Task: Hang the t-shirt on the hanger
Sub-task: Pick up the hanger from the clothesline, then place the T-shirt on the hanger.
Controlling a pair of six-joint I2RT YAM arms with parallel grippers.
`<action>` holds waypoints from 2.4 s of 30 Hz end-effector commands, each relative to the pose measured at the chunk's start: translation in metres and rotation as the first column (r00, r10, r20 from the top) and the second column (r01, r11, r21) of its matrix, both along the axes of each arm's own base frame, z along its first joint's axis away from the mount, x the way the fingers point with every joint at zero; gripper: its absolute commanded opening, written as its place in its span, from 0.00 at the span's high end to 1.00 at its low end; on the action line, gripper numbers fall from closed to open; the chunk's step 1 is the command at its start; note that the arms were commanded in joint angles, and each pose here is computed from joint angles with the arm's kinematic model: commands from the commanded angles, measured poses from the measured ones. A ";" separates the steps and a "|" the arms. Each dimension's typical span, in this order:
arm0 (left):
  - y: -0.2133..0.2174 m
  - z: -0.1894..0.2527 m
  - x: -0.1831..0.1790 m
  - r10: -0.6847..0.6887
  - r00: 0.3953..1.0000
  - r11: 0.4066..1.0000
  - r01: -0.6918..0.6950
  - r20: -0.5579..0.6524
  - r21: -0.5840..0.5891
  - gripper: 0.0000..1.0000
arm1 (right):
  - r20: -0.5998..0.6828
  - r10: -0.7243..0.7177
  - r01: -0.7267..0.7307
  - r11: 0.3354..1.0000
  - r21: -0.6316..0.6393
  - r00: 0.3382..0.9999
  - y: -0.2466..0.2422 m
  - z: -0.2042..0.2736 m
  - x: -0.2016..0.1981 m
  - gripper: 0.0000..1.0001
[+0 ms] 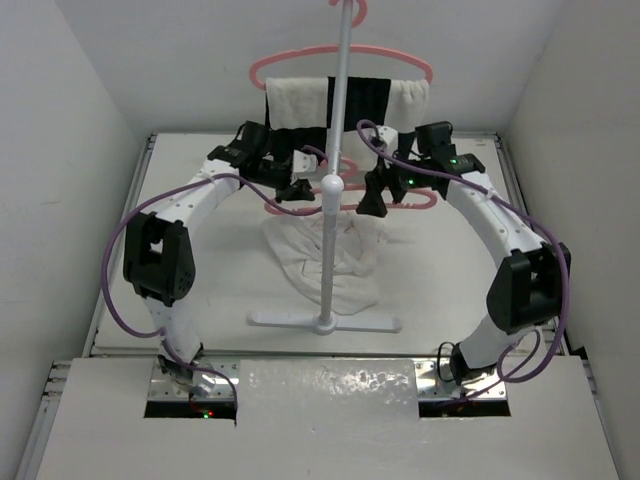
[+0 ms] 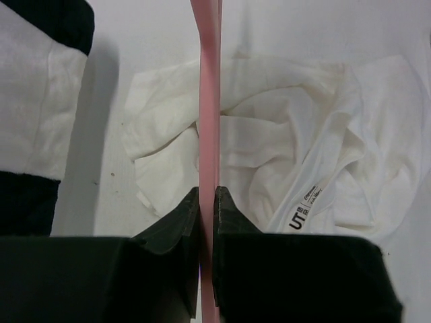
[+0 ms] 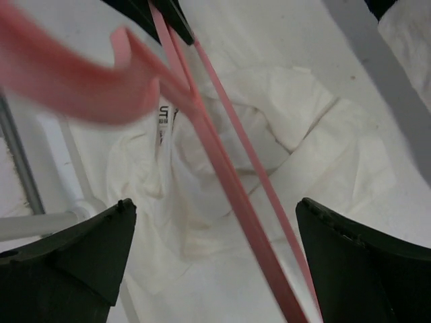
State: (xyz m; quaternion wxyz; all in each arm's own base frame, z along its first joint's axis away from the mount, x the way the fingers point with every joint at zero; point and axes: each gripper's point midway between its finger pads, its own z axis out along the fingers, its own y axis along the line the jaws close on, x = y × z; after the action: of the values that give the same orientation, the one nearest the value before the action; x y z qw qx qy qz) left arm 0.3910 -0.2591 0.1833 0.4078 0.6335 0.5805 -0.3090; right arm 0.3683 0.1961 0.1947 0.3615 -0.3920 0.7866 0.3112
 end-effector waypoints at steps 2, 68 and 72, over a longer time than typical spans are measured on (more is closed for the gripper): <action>-0.012 0.026 0.001 -0.062 0.996 0.995 0.066 0.057 -0.079 1.00 | 0.111 0.078 -0.065 0.991 -0.121 0.991 0.022 -0.004 0.021 0.01; 0.035 -0.072 -0.012 0.147 0.971 0.918 -0.064 -0.187 0.391 1.00 | -0.010 -0.106 0.107 0.986 0.124 0.994 -0.024 0.001 -0.126 1.00; 0.030 -0.057 0.023 0.364 0.922 0.891 -0.304 -0.129 0.338 1.00 | -0.022 -0.088 0.090 0.984 0.156 0.996 -0.017 -0.004 -0.126 1.00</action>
State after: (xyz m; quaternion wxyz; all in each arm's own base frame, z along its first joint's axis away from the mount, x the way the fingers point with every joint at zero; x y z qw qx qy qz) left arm 0.3904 -0.2215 0.0950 0.2273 0.5948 0.7380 -0.2235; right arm 0.2460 0.1660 0.1780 0.3828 -0.3003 0.8110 0.3249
